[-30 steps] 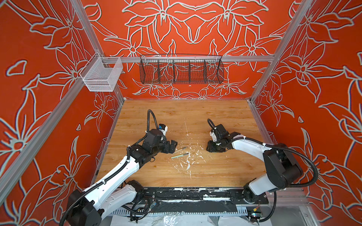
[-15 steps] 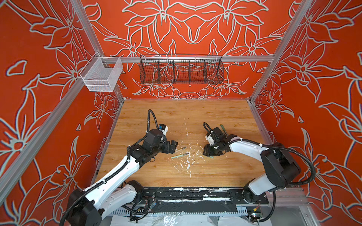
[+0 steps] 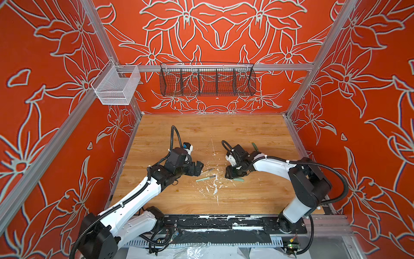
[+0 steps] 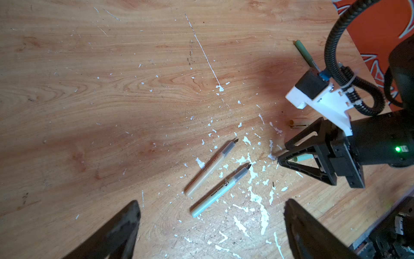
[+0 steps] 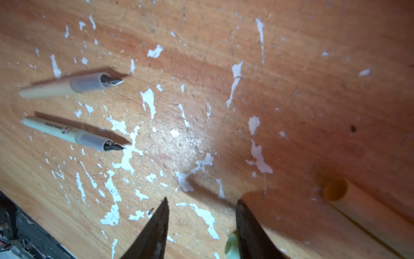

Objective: Insert the pens into the pen caps
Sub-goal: 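Grasp the pale green cap with the right gripper and lift it upright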

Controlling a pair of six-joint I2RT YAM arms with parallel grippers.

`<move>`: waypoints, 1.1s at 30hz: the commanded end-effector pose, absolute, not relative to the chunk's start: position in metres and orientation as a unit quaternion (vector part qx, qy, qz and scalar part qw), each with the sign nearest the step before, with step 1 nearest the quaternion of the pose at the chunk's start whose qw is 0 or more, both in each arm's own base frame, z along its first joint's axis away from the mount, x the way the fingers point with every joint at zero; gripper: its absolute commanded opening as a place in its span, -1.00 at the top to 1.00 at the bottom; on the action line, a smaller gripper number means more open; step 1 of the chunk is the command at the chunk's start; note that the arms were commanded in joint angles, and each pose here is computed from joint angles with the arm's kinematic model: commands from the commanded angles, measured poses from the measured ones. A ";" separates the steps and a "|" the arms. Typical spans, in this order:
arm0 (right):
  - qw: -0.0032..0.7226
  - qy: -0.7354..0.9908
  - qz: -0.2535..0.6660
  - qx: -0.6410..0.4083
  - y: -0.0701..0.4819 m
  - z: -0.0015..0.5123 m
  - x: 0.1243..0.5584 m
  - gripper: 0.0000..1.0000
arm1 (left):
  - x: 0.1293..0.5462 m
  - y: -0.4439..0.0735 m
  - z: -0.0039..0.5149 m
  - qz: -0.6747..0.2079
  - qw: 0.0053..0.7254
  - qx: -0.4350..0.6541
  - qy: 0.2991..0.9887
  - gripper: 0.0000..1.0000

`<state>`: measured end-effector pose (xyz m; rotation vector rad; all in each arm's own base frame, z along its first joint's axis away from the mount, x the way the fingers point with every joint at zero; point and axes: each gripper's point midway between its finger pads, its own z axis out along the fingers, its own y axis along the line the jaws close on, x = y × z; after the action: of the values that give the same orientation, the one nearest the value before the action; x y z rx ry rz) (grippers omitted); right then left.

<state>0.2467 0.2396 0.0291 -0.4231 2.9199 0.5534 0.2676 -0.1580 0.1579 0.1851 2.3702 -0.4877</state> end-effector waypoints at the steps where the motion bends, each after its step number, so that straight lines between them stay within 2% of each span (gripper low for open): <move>1: 0.021 0.978 0.160 -0.132 0.223 0.021 0.221 0.01 | 0.267 -0.159 0.160 -0.189 0.348 0.074 0.915 -0.95; 10: -0.010 0.981 0.149 -0.121 0.198 0.039 0.185 0.00 | 0.269 -0.159 0.161 -0.188 0.351 0.076 0.914 -0.95; 17: 0.070 0.981 0.154 -0.096 0.197 0.077 0.207 -0.01 | 0.272 -0.161 0.162 -0.188 0.352 0.079 0.914 -0.95; 21: 0.066 0.989 0.121 -0.060 0.179 0.072 0.212 0.01 | 0.271 -0.163 0.160 -0.192 0.345 0.081 0.915 -0.95; 33: 0.072 0.986 0.143 0.045 0.164 0.042 0.214 0.30 | 0.268 -0.163 0.152 -0.194 0.340 0.077 0.917 -0.95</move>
<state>0.2077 0.1645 0.0433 0.0158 3.0016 0.4024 0.2676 -0.1610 0.1504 0.1950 2.3971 -0.4946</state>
